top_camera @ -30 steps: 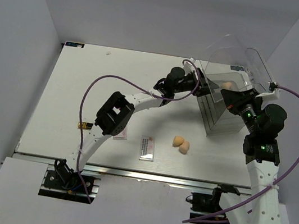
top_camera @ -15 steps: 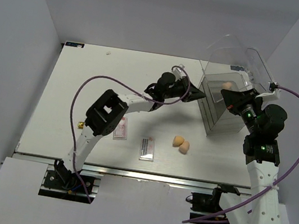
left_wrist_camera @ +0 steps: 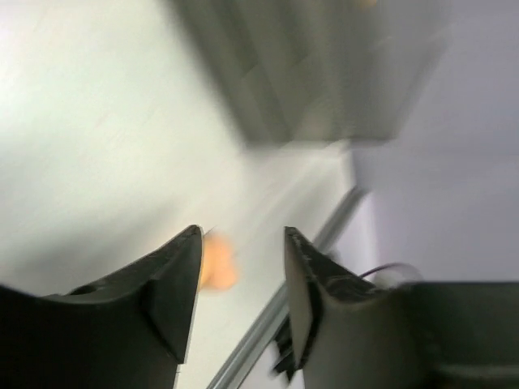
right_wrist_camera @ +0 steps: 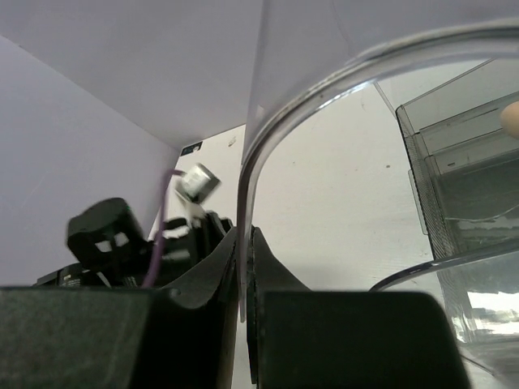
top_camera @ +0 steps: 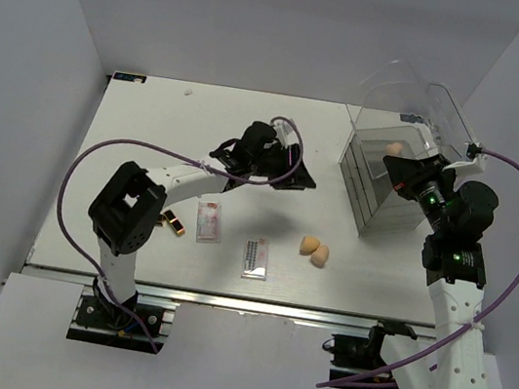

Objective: Organize the makeup

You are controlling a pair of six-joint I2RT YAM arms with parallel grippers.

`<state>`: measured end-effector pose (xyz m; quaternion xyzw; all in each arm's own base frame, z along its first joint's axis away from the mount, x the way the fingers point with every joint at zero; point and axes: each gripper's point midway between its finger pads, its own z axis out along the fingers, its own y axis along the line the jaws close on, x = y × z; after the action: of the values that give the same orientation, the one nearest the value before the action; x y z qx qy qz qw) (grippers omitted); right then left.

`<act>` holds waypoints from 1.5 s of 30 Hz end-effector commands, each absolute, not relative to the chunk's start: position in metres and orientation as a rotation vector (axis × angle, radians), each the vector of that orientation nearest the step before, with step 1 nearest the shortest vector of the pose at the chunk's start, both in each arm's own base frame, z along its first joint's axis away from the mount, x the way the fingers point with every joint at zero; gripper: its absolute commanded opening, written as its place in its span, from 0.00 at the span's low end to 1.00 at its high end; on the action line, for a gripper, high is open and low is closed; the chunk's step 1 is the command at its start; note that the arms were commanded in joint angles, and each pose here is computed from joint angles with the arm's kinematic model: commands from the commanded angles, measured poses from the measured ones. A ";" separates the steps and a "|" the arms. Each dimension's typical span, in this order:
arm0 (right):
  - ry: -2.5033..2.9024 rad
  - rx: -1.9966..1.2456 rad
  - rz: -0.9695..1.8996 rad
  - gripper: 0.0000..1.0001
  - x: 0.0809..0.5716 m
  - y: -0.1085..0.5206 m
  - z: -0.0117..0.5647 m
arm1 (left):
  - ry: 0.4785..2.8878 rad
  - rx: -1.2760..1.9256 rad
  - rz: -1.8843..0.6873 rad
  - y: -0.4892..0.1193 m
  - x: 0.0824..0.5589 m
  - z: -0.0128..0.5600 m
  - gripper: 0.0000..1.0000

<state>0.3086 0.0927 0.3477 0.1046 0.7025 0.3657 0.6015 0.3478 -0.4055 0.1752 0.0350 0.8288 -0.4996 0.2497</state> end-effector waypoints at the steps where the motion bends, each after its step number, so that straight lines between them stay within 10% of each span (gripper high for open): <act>1: 1.467 0.134 0.797 0.00 0.303 0.089 0.394 | 2.563 0.326 -1.114 -0.376 0.300 0.106 0.56; 38: 1.485 0.146 0.786 0.00 0.306 0.088 0.389 | 2.606 0.676 -1.182 -0.440 0.254 0.058 0.59; 45: 1.480 0.144 0.786 0.00 0.304 0.088 0.391 | 2.633 0.688 -1.151 -0.445 0.248 0.045 0.37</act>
<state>0.3081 0.0921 0.3430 0.0997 0.7092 0.3580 0.5991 0.2462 -0.4344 0.0306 0.2222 0.8956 -0.3769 0.0802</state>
